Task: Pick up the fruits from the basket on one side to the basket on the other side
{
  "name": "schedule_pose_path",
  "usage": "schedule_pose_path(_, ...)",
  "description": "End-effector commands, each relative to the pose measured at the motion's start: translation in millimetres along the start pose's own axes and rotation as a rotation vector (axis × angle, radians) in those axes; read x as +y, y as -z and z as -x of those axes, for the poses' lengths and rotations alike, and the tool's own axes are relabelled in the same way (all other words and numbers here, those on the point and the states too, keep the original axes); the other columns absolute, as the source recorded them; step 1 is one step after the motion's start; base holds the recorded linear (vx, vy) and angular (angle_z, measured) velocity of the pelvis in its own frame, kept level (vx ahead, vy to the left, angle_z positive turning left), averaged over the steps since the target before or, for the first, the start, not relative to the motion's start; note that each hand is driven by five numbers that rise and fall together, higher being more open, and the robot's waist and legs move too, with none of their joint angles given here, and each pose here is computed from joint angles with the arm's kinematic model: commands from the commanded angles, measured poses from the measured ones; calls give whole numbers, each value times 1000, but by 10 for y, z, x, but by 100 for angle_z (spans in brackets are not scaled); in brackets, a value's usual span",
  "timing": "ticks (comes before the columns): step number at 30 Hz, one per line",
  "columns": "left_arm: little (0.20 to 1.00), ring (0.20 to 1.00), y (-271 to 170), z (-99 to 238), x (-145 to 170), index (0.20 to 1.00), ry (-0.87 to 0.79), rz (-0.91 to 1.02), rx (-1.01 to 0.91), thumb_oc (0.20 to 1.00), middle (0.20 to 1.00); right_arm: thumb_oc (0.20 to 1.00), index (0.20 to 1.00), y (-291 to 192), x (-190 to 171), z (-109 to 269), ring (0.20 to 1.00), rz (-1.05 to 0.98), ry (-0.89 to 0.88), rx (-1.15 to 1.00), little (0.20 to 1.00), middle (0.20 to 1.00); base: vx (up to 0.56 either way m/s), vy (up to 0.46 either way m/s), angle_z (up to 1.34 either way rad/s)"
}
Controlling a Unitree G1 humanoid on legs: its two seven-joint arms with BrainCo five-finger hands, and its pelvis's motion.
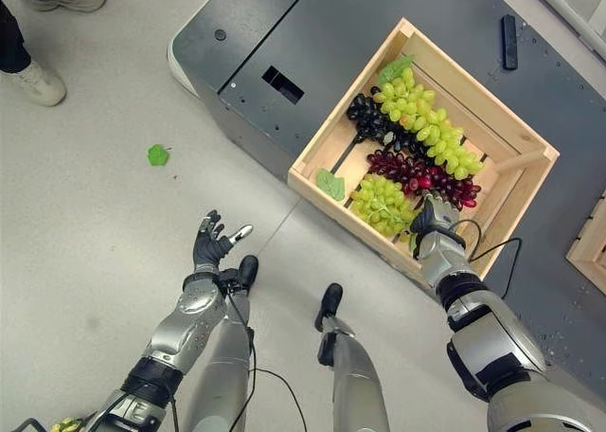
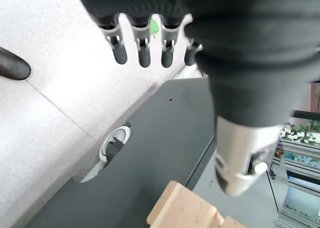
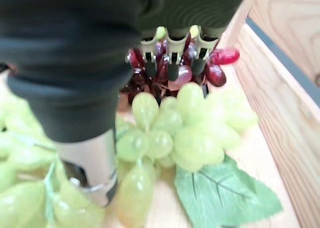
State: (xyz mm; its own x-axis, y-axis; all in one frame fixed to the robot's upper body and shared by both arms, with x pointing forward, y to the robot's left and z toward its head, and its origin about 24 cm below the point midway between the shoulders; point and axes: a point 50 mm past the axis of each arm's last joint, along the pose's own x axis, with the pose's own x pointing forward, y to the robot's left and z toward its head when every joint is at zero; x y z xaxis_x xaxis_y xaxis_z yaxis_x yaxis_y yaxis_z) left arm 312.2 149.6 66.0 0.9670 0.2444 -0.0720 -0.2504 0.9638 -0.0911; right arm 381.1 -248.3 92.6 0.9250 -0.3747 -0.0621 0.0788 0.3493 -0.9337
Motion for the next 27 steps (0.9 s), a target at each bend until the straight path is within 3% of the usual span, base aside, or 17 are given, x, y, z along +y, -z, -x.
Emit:
schedule_pose_path(1,1000,1000,-45,23,-109,1000,17,14,-39,1000,1000,1000,1000,73,395,133,1000,39,-151,27,1000,1000,0,0,0)
schedule_pose_path(27,1000,1000,-94,21,-156,1000,15,30,-52,1000,1000,1000,1000,-70,423,176,1000,-37,-118,-23,1000,1000,0,0,0)
